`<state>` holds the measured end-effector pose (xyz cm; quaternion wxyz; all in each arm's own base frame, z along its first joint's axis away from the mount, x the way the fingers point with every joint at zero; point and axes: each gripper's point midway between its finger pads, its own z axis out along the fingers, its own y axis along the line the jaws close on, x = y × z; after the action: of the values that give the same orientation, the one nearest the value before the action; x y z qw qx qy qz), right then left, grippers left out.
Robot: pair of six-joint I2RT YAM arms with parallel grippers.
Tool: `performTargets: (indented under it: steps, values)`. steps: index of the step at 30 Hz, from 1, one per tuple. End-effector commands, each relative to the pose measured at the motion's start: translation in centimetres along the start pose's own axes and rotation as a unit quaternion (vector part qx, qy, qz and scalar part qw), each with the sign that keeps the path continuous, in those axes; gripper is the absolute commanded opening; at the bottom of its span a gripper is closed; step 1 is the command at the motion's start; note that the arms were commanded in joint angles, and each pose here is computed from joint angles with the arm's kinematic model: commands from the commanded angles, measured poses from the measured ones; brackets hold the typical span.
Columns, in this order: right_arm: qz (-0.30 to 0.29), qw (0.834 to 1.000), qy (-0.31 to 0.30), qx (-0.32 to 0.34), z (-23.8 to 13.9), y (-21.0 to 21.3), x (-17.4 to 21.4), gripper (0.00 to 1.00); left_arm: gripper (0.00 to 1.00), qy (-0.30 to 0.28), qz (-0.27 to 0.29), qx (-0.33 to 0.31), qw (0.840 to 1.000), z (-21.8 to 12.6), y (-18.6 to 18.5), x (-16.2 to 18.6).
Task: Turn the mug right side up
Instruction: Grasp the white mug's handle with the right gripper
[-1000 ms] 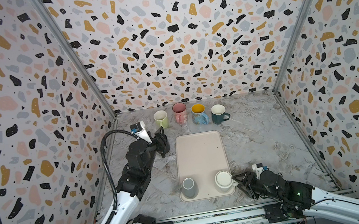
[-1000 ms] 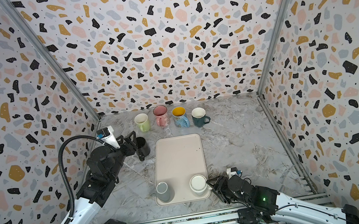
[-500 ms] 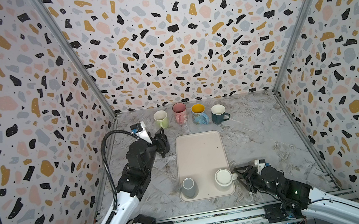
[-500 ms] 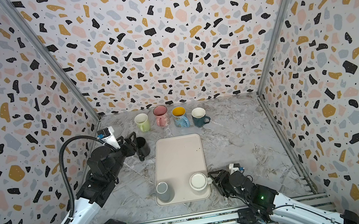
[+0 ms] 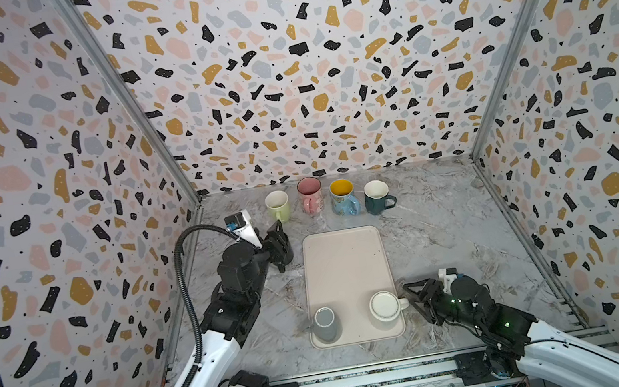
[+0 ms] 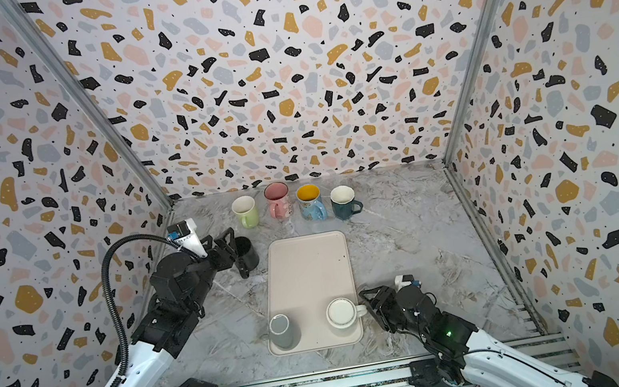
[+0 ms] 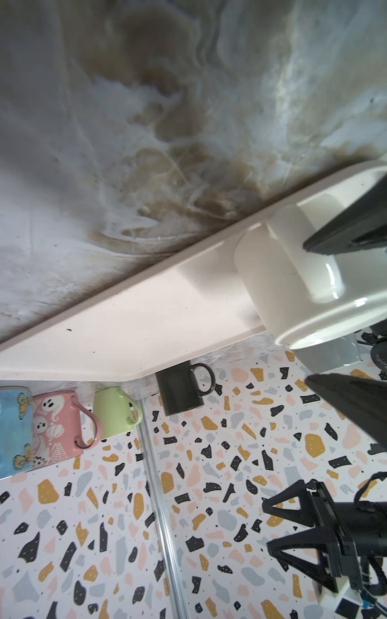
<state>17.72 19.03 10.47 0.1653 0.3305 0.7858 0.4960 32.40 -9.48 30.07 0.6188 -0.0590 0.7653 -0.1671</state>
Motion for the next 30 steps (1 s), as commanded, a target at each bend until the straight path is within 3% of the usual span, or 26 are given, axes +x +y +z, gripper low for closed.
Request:
performTargets:
  steps: [1,12,24,30]
  values:
    - [-0.027,1.000,0.010,0.009,-0.9,1.0,0.4,0.59,0.68,-0.010,0.002,0.004,1.000,-0.1,-0.2,-0.4]
    - [-0.014,0.997,0.070,0.020,1.3,-0.8,3.3,0.59,0.68,-0.008,0.004,0.004,1.000,-0.1,-0.2,-0.5]
    - [0.004,1.000,-0.009,-0.018,1.2,-0.1,0.0,0.58,0.68,-0.009,0.013,-0.008,1.000,-0.3,0.2,-0.5]
    - [0.011,0.999,-0.006,-0.030,1.6,0.1,-0.3,0.57,0.69,-0.004,0.014,-0.010,1.000,-0.1,0.3,-0.3]
